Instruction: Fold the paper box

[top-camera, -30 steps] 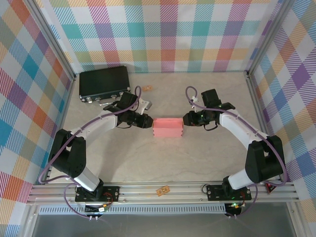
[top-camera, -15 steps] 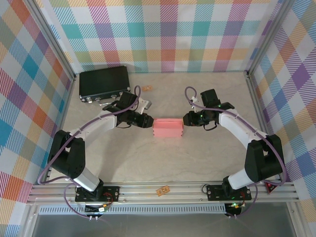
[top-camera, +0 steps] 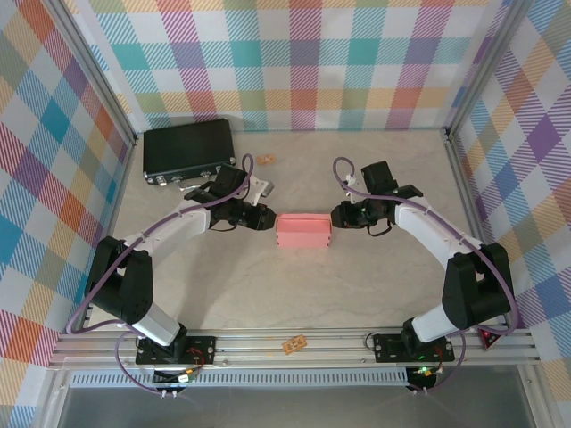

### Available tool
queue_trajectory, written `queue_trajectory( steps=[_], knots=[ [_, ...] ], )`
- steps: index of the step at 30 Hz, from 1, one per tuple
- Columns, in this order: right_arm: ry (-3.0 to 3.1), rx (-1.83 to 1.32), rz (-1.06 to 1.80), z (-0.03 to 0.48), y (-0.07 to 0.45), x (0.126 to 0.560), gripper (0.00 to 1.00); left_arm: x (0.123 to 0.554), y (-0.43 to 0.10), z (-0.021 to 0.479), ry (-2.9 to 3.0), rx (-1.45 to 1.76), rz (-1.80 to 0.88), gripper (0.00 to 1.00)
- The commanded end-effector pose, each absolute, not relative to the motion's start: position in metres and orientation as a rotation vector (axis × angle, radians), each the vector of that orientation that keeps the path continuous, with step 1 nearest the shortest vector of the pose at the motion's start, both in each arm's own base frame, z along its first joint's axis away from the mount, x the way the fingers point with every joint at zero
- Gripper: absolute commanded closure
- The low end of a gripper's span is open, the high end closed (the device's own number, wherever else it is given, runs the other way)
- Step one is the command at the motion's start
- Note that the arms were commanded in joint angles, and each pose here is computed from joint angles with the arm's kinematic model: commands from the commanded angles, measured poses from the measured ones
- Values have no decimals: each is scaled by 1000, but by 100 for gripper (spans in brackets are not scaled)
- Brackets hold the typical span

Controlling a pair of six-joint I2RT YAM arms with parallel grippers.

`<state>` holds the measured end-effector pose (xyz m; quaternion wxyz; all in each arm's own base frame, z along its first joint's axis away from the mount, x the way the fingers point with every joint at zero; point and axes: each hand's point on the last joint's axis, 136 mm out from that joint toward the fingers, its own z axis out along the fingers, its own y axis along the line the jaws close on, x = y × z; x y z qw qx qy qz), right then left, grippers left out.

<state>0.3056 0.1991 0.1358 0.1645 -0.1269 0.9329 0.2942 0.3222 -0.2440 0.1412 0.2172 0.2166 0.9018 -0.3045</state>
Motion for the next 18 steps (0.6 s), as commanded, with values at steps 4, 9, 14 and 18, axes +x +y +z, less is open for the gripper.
queue_trajectory(
  steps=[4, 9, 14, 18],
  knots=[
    [2633, -388, 887, 148, 208, 302, 80, 318, -243, 150, 2487, 594, -877, 81],
    [2628, -388, 911, 149, 211, 302, 81, 317, -245, 149, 2490, 597, -902, 81],
    [2630, -383, 920, 149, 213, 303, 81, 315, -247, 147, 2498, 599, -926, 80],
    [2636, -377, 921, 148, 213, 303, 81, 313, -249, 146, 2501, 605, -945, 79]
  ],
)
